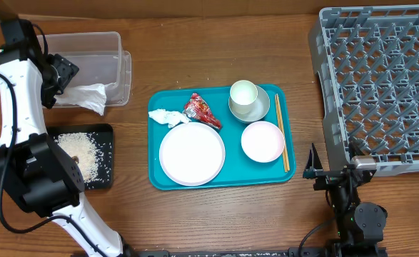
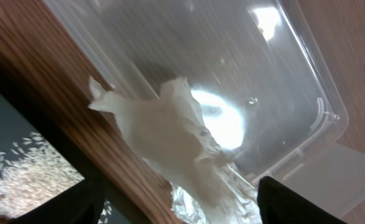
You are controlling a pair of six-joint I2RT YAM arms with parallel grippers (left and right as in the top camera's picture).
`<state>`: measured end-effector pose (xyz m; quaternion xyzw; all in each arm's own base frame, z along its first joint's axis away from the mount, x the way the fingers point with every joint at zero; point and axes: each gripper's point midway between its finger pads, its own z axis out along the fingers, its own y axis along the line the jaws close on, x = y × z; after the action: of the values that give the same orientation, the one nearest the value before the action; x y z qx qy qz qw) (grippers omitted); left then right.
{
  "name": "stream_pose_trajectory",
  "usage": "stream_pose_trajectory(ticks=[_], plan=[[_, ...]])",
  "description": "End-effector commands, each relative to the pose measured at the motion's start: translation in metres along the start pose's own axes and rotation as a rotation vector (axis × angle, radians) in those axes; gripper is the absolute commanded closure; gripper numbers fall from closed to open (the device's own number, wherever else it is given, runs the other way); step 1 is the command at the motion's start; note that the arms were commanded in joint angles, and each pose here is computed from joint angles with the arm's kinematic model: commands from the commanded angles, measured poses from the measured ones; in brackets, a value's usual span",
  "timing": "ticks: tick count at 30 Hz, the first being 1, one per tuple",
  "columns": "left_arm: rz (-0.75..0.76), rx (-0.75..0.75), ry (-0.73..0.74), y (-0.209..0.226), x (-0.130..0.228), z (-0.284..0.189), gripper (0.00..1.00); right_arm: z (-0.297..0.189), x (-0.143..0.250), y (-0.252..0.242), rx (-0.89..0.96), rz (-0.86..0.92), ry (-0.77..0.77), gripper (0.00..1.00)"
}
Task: Sort waste into correct bins and load items into the dishwasher
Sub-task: 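Carry the napkins left and drop them into the clear bin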
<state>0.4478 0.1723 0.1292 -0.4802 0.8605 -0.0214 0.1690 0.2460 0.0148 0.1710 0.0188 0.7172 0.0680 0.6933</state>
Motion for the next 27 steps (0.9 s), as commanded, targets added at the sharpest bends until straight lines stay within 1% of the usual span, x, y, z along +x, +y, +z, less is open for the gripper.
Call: stream_pose_trajectory(ticks=[1, 4, 7, 11, 12, 18, 22, 27], plan=[[-0.001, 0.017, 0.078, -0.006, 0.014, 0.024, 0.25, 0.0, 0.001, -0.003, 0.013, 0.008, -0.007, 0.0], [-0.002, 0.008, 0.083, -0.005, 0.015, 0.028, 0.34, 0.0, 0.001, -0.003, 0.013, 0.008, -0.007, 0.0], [-0.001, 0.002, 0.073, -0.004, 0.013, 0.029, 0.4, 0.0, 0.001, -0.003, 0.013, 0.008, -0.007, 0.0], [-0.002, -0.003, 0.07, -0.003, 0.012, 0.028, 0.6, 0.0, 0.001, -0.003, 0.013, 0.008, -0.007, 0.0], [-0.002, -0.01, 0.066, -0.001, 0.012, 0.028, 0.62, 0.0, 0.001, -0.003, 0.013, 0.008, -0.007, 0.0], [0.001, -0.05, 0.038, 0.006, 0.008, 0.022, 0.62, 0.0, 0.001, -0.003, 0.013, 0.008, -0.007, 0.0], [0.0, -0.043, 0.027, 0.006, 0.007, 0.012, 0.64, 0.0, 0.001, -0.003, 0.013, 0.008, -0.007, 0.0], [0.001, -0.037, 0.018, 0.005, 0.006, 0.007, 0.76, 0.0, 0.001, -0.003, 0.013, 0.008, -0.007, 0.0]])
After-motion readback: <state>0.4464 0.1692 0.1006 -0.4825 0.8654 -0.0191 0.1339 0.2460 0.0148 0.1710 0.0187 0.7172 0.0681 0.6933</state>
